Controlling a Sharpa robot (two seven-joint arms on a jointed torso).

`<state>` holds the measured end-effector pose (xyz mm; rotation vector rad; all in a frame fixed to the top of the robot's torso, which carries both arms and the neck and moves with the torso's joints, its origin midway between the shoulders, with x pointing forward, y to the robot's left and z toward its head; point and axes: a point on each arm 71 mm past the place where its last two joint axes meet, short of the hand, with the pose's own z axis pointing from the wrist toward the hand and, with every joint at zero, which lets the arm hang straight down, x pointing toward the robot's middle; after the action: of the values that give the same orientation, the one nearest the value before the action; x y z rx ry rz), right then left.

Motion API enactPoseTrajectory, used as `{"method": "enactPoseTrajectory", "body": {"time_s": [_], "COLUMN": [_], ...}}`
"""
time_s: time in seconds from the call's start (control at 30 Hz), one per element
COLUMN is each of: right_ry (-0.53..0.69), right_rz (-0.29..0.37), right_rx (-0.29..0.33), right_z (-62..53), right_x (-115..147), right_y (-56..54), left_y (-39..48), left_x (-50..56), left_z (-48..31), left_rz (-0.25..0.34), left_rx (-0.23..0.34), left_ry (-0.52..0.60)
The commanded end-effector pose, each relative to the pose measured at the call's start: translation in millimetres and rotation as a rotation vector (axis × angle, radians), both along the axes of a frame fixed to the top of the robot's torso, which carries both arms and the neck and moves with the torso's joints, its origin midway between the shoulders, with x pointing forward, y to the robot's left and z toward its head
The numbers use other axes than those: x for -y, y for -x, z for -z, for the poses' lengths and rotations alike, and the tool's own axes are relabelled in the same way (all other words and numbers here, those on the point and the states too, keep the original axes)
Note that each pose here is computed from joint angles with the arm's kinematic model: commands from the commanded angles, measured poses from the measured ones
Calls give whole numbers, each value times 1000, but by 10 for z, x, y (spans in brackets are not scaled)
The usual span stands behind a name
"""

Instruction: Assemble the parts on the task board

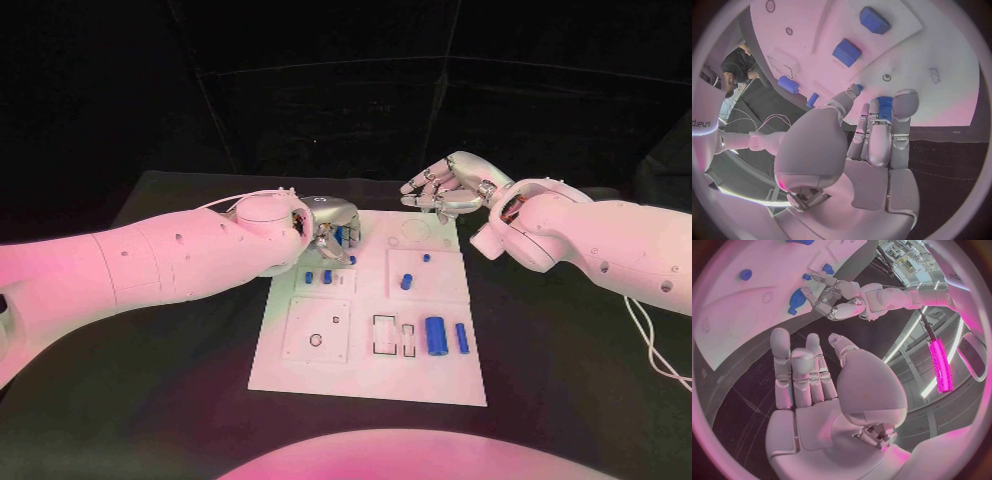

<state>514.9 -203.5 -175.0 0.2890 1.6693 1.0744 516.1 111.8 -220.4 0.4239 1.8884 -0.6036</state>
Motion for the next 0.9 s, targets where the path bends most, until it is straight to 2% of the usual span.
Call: {"method": "enactPoseTrajectory", "body": {"time_s": [0.03, 0.37, 0.9], "right_ry": [-3, -3, -4], "right_rz": [-10, -12, -15], "right_rx": [5, 4, 3], "right_z": [-14, -14, -14], "right_x": [-24, -32, -45], "right_y": [3, 5, 5], "left_y": [0, 26, 49], "left_x": [17, 64, 110], "left_z": [19, 79, 95], "left_rz": [9, 25, 40], "left_rx": [-5, -19, -27], "left_ry": [-21, -19, -18]}}
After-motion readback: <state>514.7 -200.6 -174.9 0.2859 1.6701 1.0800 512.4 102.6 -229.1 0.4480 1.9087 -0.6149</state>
